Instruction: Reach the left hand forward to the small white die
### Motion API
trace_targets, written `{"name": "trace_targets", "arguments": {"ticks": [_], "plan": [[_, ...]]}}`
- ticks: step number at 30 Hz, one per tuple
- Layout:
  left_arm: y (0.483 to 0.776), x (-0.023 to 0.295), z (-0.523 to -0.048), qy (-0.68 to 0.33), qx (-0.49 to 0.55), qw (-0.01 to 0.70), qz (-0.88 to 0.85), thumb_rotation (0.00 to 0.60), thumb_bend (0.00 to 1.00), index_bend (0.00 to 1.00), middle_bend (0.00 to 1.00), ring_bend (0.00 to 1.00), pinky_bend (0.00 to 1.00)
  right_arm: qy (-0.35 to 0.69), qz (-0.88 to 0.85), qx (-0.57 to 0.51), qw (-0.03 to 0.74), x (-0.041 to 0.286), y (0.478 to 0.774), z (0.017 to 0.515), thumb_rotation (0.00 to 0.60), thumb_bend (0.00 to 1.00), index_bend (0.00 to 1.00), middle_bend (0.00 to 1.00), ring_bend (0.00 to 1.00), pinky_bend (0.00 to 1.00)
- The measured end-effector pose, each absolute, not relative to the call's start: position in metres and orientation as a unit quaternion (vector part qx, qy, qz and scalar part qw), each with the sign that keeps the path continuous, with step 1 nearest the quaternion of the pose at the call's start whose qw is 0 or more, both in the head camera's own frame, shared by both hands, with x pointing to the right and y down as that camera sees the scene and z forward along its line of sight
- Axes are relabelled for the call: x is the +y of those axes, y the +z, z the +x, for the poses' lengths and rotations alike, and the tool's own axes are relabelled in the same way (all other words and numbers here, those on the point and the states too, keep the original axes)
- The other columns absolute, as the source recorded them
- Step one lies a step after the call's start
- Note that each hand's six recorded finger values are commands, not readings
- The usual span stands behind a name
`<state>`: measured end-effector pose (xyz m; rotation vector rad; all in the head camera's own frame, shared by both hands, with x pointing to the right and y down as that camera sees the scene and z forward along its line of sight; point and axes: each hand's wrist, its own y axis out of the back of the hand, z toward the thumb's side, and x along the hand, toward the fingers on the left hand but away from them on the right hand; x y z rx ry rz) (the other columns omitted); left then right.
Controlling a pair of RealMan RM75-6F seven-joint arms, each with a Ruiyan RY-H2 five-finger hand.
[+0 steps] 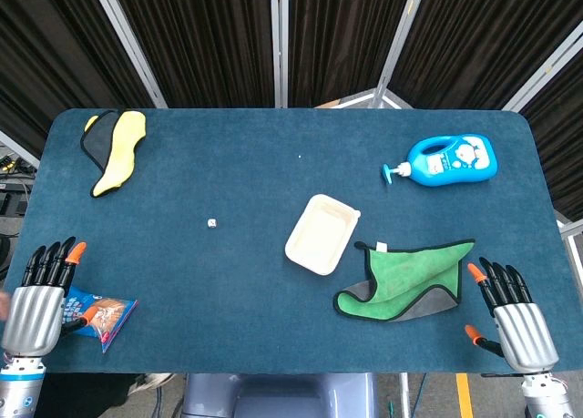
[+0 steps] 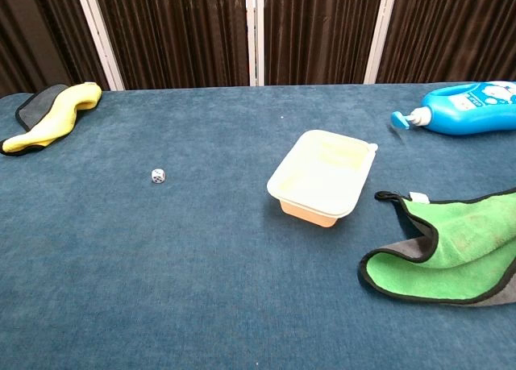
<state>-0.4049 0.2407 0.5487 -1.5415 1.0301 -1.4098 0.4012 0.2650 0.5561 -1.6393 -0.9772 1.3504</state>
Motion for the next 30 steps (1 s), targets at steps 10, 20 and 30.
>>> {"name": "trace_targets", "arguments": {"ticks": [10, 20, 30], "plan": [[0.556, 0.242, -0.403, -0.562, 0.394, 0.397, -0.61, 0.6, 0.11, 0.0, 0.0, 0.0, 0.0, 0.528, -0.647, -0.386, 0.391, 0.264, 0.555, 0.399, 0.6, 0.09, 0.06, 0.0, 0.0, 0.0], [0.592, 0.209, -0.384, -0.572, 0.379, 0.384, -0.618, 0.6, 0.27, 0.09, 0.0, 0.0, 0.0, 0.526, -0.647, -0.392, 0.388, 0.259, 0.554, 0.396, 0.6, 0.09, 0.06, 0.0, 0.0, 0.0], [0.654, 0.144, -0.327, -0.589, 0.349, 0.365, -0.63, 0.6, 0.35, 0.29, 0.0, 0.0, 0.0, 0.518, -0.654, -0.399, 0.381, 0.258, 0.548, 0.397, 0.6, 0.09, 0.06, 0.0, 0.0, 0.0]]}}
